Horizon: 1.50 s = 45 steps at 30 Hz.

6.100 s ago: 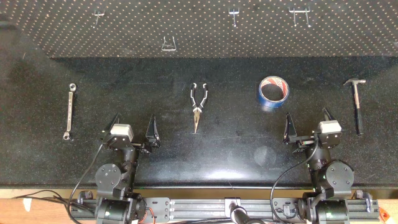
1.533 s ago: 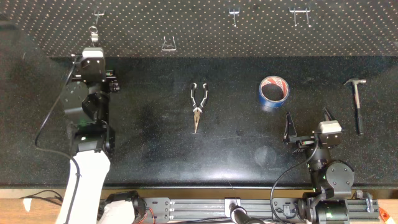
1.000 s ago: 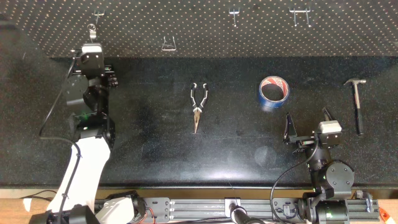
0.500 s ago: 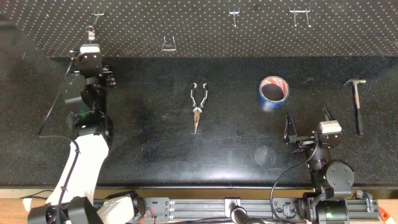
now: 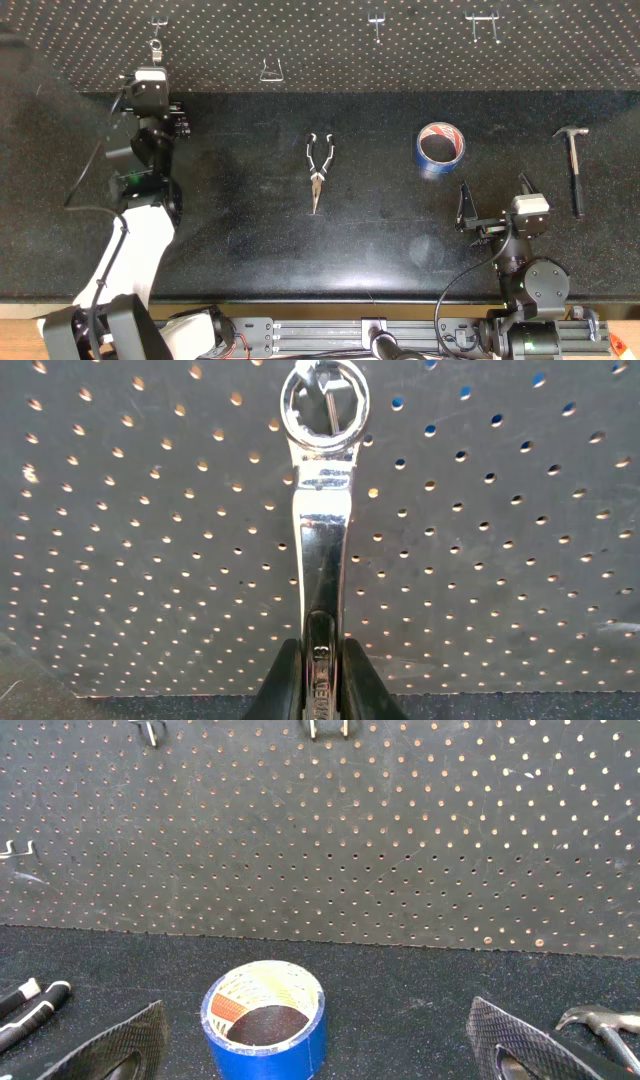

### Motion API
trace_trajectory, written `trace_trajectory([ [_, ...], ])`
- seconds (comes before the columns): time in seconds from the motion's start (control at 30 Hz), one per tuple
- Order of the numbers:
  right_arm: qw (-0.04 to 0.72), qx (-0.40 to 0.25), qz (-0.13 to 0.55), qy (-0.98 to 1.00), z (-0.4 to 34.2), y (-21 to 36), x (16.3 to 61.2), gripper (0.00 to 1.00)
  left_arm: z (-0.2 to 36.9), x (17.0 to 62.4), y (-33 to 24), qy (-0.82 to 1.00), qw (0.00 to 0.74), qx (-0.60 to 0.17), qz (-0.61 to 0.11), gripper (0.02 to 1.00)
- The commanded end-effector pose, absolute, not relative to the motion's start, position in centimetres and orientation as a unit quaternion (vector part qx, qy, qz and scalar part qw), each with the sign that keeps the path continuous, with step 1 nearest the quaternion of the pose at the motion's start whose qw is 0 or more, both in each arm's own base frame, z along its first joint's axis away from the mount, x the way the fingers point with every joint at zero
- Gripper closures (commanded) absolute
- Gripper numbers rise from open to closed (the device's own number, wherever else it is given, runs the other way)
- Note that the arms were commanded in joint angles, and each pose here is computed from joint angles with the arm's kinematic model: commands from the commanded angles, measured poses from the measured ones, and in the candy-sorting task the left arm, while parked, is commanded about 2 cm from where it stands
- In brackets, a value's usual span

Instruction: Place Tools Onto Pegboard

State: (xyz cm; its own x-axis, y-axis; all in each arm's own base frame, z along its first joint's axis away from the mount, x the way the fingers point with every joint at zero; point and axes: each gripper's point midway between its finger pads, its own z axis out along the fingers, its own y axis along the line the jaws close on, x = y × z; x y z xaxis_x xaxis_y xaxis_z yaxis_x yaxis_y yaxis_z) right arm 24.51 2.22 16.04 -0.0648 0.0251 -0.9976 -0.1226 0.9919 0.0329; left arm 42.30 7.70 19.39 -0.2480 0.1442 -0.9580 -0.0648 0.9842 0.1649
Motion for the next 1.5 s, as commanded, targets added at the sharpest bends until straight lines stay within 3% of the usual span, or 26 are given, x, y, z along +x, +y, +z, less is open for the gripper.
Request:
trace_trajectory([
  [0.03, 0.683, -0.044, 0.055, 0.727, 16.0, 2.5, 24.5, 0.025, 20.3, 43.3, 8.3, 0.780, 0.619, 0.018, 0.091, 0.923],
  [0.1, 0.683, -0.044, 0.055, 0.727, 16.0, 2.5, 24.5, 0.025, 20.3, 43.3, 8.6, 0.780, 0.618, 0.011, 0.099, 0.733],
  [0.23, 0.683, -0.044, 0.055, 0.727, 16.0, 2.5, 24.5, 0.025, 20.3, 43.3, 8.6, 0.780, 0.618, 0.011, 0.099, 0.038],
  [0.37, 0.683, -0.044, 0.055, 0.727, 16.0, 2.5, 24.5, 0.025, 20.7, 43.2, 8.6, 0.777, 0.621, 0.011, 0.100, 0.023],
  [0.53, 0.683, -0.044, 0.055, 0.727, 16.0, 2.5, 24.5, 0.025, 24.6, 41.2, 7.9, 0.759, 0.643, 0.014, 0.100, 0.023],
  [0.63, 0.683, -0.044, 0.055, 0.727, 16.0, 2.5, 24.5, 0.025, 25.1, 35.8, 7.3, 0.797, 0.595, 0.002, 0.104, 0.023],
  [0.77, 0.683, -0.044, 0.055, 0.727, 16.0, 2.5, 24.5, 0.025, 24.0, 31.8, 10.8, 0.820, 0.533, -0.070, 0.195, 0.020],
  [1.1, 0.683, -0.044, 0.055, 0.727, 16.0, 2.5, 24.5, 0.025, 23.0, 34.1, 4.8, 0.831, 0.547, 0.017, 0.100, 0.023],
  [1.23, 0.683, -0.044, 0.055, 0.727, 16.0, 2.5, 24.5, 0.025, 22.7, 34.3, 2.8, 0.833, 0.551, -0.035, 0.037, 0.025],
  [1.5, 0.683, -0.044, 0.055, 0.727, 16.0, 2.5, 24.5, 0.025, 18.8, 31.7, -4.4, 0.867, 0.491, -0.070, 0.053, 0.023],
])
